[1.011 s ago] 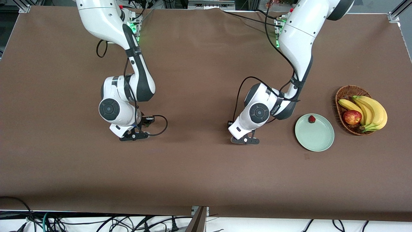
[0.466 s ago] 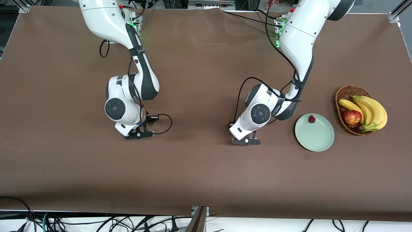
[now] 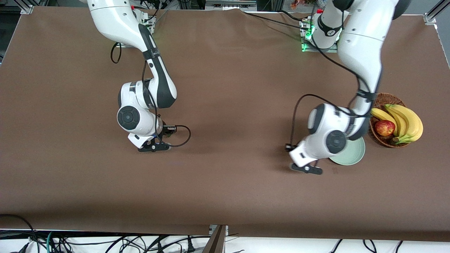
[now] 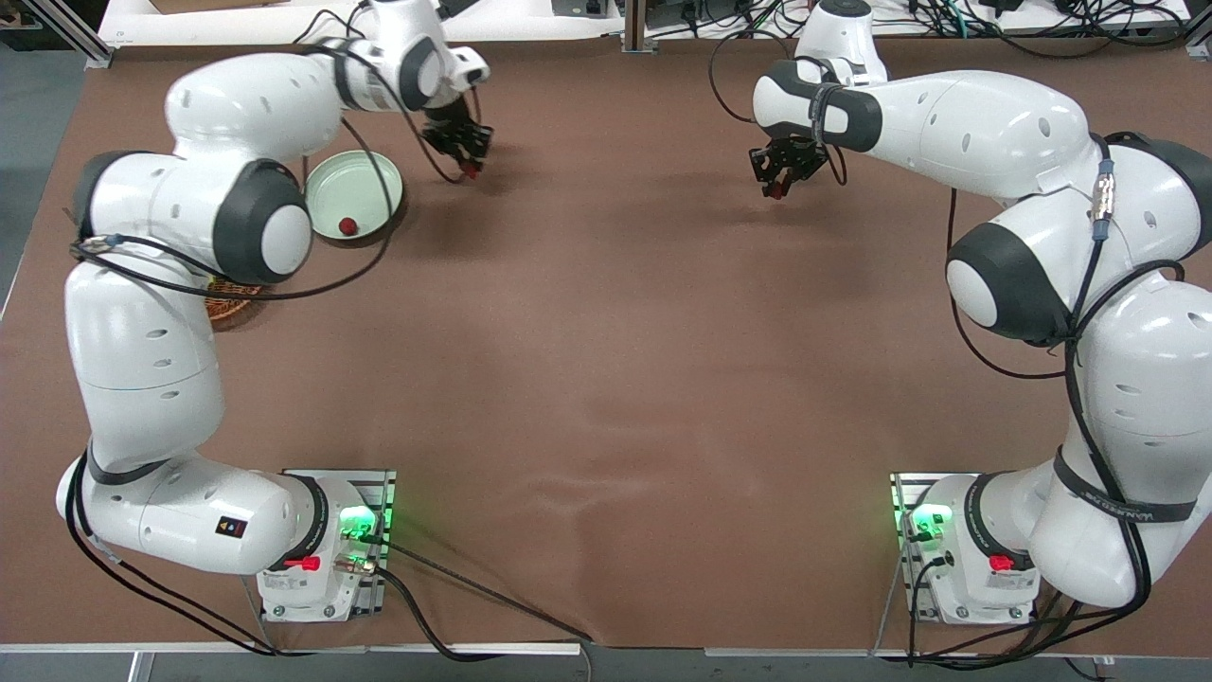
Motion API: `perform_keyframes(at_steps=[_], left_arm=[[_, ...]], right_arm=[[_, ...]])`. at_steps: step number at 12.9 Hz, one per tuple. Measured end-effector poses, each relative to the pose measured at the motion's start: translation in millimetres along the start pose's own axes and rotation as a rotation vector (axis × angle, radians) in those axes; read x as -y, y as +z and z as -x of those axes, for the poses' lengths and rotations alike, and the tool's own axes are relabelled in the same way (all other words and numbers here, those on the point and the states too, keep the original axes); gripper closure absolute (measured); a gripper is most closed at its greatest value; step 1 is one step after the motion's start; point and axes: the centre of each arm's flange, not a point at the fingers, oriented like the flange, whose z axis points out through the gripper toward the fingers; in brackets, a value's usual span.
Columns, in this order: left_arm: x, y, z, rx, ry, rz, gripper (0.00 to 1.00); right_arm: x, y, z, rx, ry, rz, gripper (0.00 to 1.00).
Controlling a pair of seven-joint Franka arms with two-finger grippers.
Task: Collect all strawberries into plate
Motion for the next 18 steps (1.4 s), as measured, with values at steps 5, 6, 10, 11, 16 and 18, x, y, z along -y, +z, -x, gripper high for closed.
perform_keyframes(at_steps=[5,6,10,11,16,18], left_arm=[[138,-20,29,0.050,0.112,0.045,0.69],[157,-17,37,0.068,0.115,0.059,0.69],[183,2,57,0.120,0.106,0.093,0.68],[182,4,57,0.122,0.108,0.095,0.66],[164,-6,46,0.101,0.101,0.089,0.13],[144,-8,39,0.098,0.072,0.084,0.00]], right_arm=[[47,-9,5,-0.011,0.067,-0.041,0.68],[69,-16,8,-0.017,0.095,-0.060,0.68],[181,-31,26,-0.050,0.208,-0.167,0.68],[204,-30,26,-0.075,0.234,-0.196,0.68],[295,16,45,-0.209,0.353,-0.356,0.68],[325,28,53,-0.251,0.420,-0.434,0.68]])
